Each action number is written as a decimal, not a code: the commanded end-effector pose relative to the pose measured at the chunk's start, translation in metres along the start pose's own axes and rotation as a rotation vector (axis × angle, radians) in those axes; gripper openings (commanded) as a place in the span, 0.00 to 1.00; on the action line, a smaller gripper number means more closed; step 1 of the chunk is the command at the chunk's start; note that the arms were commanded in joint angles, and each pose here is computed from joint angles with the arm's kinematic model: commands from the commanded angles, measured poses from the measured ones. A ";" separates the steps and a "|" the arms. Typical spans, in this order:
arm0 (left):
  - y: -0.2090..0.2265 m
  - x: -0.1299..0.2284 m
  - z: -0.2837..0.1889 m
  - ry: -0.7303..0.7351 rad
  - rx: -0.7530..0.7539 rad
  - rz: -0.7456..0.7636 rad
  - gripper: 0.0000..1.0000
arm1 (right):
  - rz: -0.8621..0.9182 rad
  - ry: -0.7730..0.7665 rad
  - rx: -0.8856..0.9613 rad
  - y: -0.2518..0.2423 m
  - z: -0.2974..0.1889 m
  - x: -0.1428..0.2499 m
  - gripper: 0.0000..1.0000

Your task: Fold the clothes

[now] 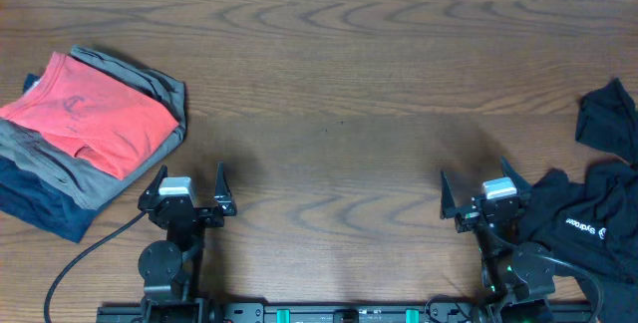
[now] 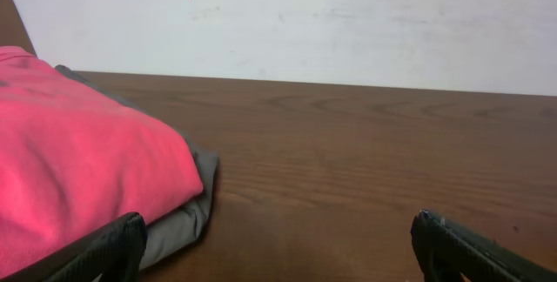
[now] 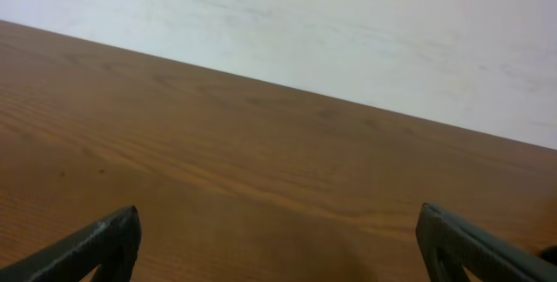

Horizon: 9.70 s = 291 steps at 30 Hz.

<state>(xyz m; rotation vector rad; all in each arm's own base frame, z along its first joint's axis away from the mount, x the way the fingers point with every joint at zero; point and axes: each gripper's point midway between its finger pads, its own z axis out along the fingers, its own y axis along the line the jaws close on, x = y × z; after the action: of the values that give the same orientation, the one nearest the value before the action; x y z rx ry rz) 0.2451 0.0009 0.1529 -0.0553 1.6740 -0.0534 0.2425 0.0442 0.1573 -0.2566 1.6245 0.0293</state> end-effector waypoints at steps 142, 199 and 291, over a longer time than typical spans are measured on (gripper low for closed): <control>-0.114 0.062 0.009 1.043 0.247 -0.559 0.98 | 0.575 0.908 0.124 -0.050 0.031 0.076 0.99; -0.200 0.051 0.171 0.761 0.385 -0.130 0.98 | 0.622 1.043 0.317 -0.063 -0.003 0.098 0.99; -0.194 0.144 0.073 1.363 0.216 0.280 0.67 | 0.601 1.091 0.330 -0.062 -0.013 0.103 0.99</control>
<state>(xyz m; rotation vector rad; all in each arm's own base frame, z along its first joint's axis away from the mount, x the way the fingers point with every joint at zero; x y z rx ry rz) 0.2979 -0.2046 0.0076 0.4957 3.0356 -0.0679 0.2355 -0.0310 0.0616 0.5770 2.7081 0.0995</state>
